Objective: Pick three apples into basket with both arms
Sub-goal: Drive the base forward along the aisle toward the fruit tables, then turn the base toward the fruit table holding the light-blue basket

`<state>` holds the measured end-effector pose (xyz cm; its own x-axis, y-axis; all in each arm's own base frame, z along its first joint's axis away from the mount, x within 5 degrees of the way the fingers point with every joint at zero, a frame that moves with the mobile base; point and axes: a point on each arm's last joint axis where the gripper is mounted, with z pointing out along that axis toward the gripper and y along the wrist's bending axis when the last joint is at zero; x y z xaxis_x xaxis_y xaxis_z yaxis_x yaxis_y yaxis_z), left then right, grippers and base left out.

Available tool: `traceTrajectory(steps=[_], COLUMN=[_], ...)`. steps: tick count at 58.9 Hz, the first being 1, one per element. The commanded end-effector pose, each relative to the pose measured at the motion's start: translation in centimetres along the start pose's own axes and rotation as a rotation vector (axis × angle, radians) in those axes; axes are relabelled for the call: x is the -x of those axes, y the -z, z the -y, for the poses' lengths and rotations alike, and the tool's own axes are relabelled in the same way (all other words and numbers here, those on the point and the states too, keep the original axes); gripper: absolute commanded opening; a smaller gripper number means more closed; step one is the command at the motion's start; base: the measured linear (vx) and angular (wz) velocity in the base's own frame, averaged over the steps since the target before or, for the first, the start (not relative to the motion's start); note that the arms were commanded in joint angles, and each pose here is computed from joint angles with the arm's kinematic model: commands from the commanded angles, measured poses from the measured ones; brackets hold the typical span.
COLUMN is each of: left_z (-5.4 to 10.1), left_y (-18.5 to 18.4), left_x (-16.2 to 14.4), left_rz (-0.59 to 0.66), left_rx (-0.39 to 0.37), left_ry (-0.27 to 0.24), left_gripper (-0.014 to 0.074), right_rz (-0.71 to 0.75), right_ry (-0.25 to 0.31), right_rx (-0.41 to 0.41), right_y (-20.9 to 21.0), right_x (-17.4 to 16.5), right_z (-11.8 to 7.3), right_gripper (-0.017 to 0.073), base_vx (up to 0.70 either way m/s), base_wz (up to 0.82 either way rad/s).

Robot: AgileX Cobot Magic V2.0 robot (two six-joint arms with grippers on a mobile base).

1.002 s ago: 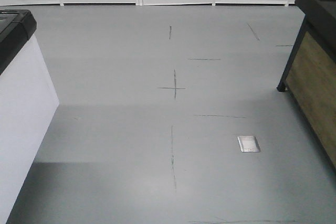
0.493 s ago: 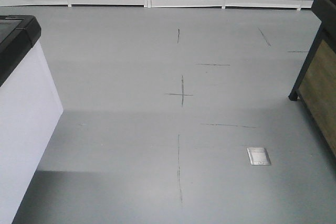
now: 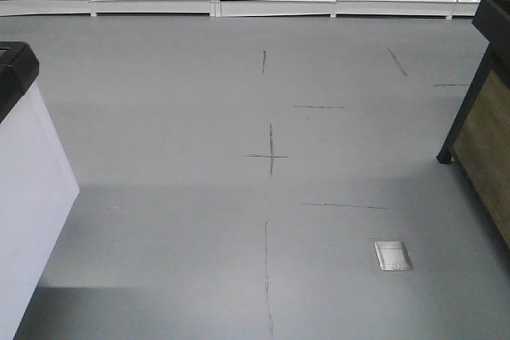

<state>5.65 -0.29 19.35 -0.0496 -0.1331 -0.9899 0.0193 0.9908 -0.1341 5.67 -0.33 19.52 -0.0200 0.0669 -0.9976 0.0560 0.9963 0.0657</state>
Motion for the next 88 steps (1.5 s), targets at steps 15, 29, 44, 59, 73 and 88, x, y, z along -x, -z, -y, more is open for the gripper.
traceTrajectory(steps=[15, 29, 44, 59, 73, 88], left_z=[-0.01, -0.01, -0.01, -0.01, -0.01, -0.01], left_y=[0.29, 0.29, 0.29, 0.29, 0.29, 0.29], left_x=[1.57, 1.57, 1.57, 1.57, 1.57, 1.57], left_rz=[0.111, 0.111, 0.111, 0.111, 0.111, 0.111], left_rx=[0.010, 0.010, 0.010, 0.010, 0.010, 0.010], left_ry=[0.016, 0.016, 0.016, 0.016, 0.016, 0.016], left_gripper=[-0.0006, -0.0006, -0.0006, -0.0006, -0.0006, -0.0006], right_rz=[0.073, 0.073, 0.073, 0.073, 0.073, 0.073], right_ry=[0.017, 0.017, 0.017, 0.017, 0.017, 0.017], right_rx=[0.005, 0.005, 0.005, 0.005, 0.005, 0.005], right_y=[0.06, 0.06, 0.06, 0.06, 0.06, 0.06], right_x=[0.35, 0.35, 0.35, 0.35, 0.35, 0.35], right_z=[-0.04, -0.04, -0.04, -0.04, -0.04, -0.04], right_gripper=[-0.0009, -0.0009, -0.0009, -0.0009, -0.0009, -0.0009], base_vx=[0.20, 0.21, 0.22, 0.23, 0.21, 0.18], base_wz=[-0.13, -0.19, -0.23, -0.27, -0.38, -0.52])
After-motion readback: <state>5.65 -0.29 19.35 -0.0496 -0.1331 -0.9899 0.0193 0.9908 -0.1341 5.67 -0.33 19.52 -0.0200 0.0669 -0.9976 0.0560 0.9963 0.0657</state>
